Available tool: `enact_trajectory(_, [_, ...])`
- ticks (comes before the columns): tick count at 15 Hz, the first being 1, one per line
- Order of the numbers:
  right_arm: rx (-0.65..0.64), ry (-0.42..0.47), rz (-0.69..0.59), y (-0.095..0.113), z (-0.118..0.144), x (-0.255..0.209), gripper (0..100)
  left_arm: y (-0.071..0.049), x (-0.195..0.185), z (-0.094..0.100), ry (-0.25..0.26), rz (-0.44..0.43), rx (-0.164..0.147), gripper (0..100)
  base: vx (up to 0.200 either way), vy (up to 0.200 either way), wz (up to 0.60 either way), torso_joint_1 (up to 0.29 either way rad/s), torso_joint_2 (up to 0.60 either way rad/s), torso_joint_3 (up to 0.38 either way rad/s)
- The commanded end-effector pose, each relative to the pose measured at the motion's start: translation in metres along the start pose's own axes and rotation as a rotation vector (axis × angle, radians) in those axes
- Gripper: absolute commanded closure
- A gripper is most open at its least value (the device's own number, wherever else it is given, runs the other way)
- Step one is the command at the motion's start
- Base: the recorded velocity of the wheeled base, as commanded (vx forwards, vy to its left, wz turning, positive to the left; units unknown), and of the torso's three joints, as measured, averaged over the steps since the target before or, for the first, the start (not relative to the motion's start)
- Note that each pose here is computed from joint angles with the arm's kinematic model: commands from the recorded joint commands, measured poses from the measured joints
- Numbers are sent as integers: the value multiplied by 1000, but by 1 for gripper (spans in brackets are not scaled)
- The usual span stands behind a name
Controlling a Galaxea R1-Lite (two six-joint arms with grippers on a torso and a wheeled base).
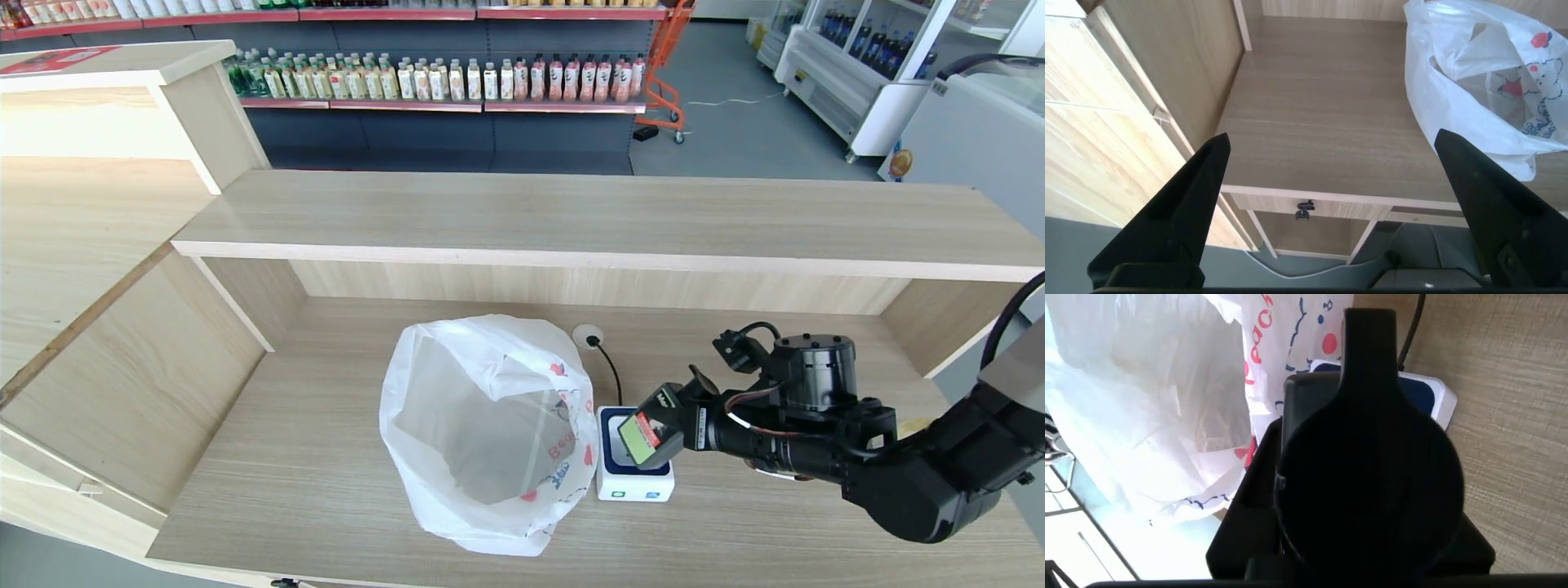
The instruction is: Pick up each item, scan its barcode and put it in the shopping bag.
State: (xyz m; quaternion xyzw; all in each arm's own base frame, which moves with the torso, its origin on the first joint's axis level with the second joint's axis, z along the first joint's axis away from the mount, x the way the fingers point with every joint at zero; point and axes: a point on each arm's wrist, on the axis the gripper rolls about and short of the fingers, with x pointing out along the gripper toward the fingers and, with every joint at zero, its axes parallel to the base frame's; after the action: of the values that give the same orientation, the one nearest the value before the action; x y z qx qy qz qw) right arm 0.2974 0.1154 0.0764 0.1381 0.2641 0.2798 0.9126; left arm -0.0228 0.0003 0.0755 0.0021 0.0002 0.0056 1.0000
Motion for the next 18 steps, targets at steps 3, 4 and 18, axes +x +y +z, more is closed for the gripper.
enact_trajectory(3, [-13,28,28,4,-11,21,100,0,0,0,0,1,0,0,0,0,0,0,0,0])
enact_trajectory(4, [-18,16,31,3,-12,24,100,0,0,0,0,-1,0,0,0,0,0,0,0,0])
enact_trajectory(18, [-73,-163,88,34,24,-40,100,0,0,0,0,-1,-1,0,0,0,0,0,0,0])
